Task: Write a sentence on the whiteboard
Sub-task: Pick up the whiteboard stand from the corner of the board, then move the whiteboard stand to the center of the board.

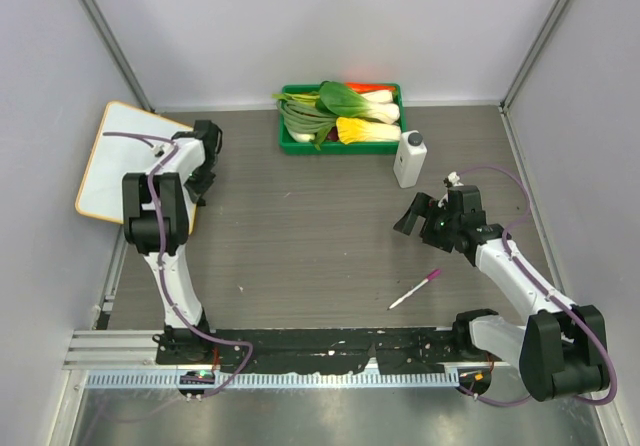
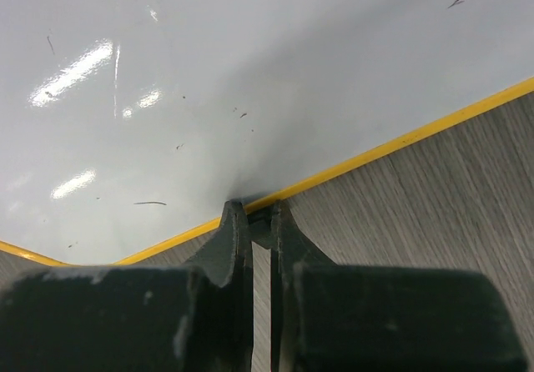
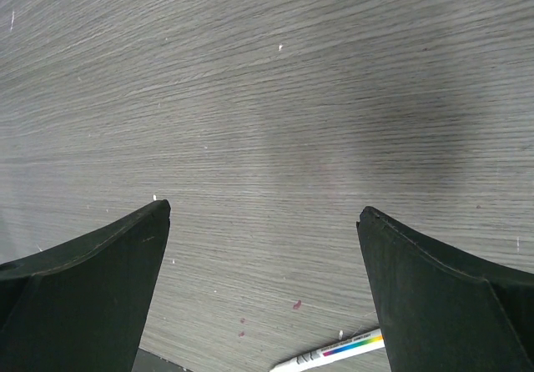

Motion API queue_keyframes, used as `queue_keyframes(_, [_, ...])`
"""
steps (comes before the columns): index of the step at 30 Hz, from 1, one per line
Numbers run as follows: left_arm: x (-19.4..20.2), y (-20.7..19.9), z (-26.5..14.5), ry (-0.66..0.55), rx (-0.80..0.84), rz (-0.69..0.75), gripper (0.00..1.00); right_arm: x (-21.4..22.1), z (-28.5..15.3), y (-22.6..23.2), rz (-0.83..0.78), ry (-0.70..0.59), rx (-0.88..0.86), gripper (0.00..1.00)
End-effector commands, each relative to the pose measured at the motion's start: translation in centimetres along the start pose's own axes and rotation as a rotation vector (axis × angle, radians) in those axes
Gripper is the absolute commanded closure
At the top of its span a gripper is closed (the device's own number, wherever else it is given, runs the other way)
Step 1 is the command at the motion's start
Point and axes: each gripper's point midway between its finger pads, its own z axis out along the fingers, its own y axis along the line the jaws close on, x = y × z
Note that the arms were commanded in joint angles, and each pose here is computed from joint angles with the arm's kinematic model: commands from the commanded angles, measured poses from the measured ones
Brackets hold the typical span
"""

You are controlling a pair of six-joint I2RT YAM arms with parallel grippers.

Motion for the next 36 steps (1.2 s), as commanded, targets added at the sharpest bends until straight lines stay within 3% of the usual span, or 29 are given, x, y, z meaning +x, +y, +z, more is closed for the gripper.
queue_keyframes(1, [2.8, 1.1, 1.3, 0.07, 0.003, 0.054, 1.0, -1.2, -0.6, 1.0, -0.024, -0.037, -0.035, 0.01])
queue_keyframes(16, [8.7, 3.2, -3.4, 0.028, 0.009, 0.274, 1.0, -0.8, -1.2, 1.4, -0.012, -0.033, -0.054, 0.01])
queue_keyframes(36, [16.6, 1.9, -10.8, -0.061, 0.147, 0.531, 1.0, -2.4, -3.0, 2.3, -0.04, -0.083, -0.055, 0.01])
